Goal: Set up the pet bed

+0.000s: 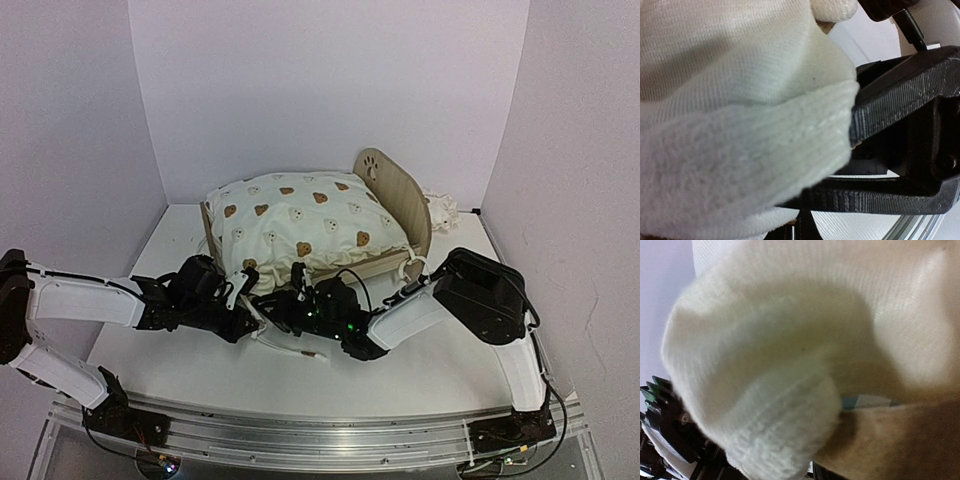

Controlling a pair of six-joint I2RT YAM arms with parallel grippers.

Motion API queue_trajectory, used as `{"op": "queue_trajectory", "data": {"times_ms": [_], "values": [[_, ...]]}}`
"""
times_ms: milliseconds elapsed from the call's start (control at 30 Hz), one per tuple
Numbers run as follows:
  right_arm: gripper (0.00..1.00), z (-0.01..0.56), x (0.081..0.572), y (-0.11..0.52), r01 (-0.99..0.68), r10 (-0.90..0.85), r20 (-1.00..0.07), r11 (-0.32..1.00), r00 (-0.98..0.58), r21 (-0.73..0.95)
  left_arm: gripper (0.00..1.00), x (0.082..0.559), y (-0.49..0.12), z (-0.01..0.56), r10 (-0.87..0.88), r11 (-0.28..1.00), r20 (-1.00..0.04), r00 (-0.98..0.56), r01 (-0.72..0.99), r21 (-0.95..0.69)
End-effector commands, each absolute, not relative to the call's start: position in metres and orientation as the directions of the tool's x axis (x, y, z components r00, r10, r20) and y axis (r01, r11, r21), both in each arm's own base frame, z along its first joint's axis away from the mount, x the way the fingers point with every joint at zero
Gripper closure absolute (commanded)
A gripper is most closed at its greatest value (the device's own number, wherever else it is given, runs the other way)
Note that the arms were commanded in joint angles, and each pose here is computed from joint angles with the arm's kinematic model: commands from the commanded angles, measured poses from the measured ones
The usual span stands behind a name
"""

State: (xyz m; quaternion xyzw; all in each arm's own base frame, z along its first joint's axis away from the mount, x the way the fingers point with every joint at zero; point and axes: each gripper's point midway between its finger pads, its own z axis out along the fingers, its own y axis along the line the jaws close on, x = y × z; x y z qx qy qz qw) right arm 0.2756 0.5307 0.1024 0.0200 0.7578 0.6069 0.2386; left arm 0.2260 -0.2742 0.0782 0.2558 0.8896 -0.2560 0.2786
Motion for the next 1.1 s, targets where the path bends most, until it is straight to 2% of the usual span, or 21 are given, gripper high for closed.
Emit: {"op": "queue_trajectory", "data": {"times_ms": [0, 100, 167, 300, 500, 600, 700, 833, 900, 1000, 1067], "values": [[0.80, 0.113, 0.286, 0.539, -0.218, 0.363, -0.278, 0.197, -0.889, 0.956, 1.00, 0.230, -0.269, 0.077, 0.302, 0.754, -0.635, -0.711, 0.585, -0.297], [0.95, 0.111, 0.287, 0.533, -0.221, 0.378, -0.289, 0.214, -0.880, 0.952, 1.00, 0.230, -0.268, 0.078, 0.301, 0.755, -0.635, -0.711, 0.585, -0.296], [1.00, 0.111, 0.286, 0.528, -0.227, 0.380, -0.300, 0.225, -0.875, 0.948, 1.00, 0.229, -0.268, 0.078, 0.301, 0.755, -0.636, -0.710, 0.585, -0.296], [1.00, 0.109, 0.285, 0.514, -0.219, 0.403, -0.310, 0.256, -0.861, 0.942, 0.99, 0.229, -0.268, 0.082, 0.309, 0.750, -0.642, -0.702, 0.595, -0.290], [1.00, 0.105, 0.277, 0.495, -0.197, 0.405, -0.308, 0.293, -0.861, 0.936, 0.85, 0.225, -0.274, 0.104, 0.409, 0.674, -0.676, -0.613, 0.702, -0.228], [1.00, 0.101, 0.274, 0.486, -0.184, 0.405, -0.308, 0.317, -0.861, 0.930, 0.78, 0.199, -0.286, 0.121, 0.501, 0.504, -0.699, -0.510, 0.829, -0.243], [1.00, 0.088, 0.272, 0.474, -0.145, 0.417, -0.300, 0.364, -0.858, 0.920, 0.66, 0.175, -0.292, 0.148, 0.532, 0.309, -0.775, -0.341, 0.931, -0.197], [1.00, 0.068, 0.271, 0.462, -0.077, 0.426, -0.277, 0.429, -0.861, 0.900, 0.44, 0.123, -0.295, 0.174, 0.500, -0.103, -0.866, 0.019, 0.994, -0.037], [1.00, 0.064, 0.272, 0.455, -0.057, 0.438, -0.284, 0.462, -0.853, 0.885, 0.39, 0.119, -0.300, 0.169, 0.513, -0.164, -0.852, 0.106, 0.986, 0.024], [1.00, 0.056, 0.275, 0.441, -0.035, 0.438, -0.326, 0.553, -0.837, 0.832, 0.39, 0.127, -0.317, 0.144, 0.605, -0.215, -0.773, 0.190, 0.974, 0.071], [1.00, 0.056, 0.279, 0.440, -0.038, 0.437, -0.340, 0.568, -0.833, 0.823, 0.38, 0.141, -0.332, 0.133, 0.641, -0.231, -0.726, 0.248, 0.965, 0.125]]}}
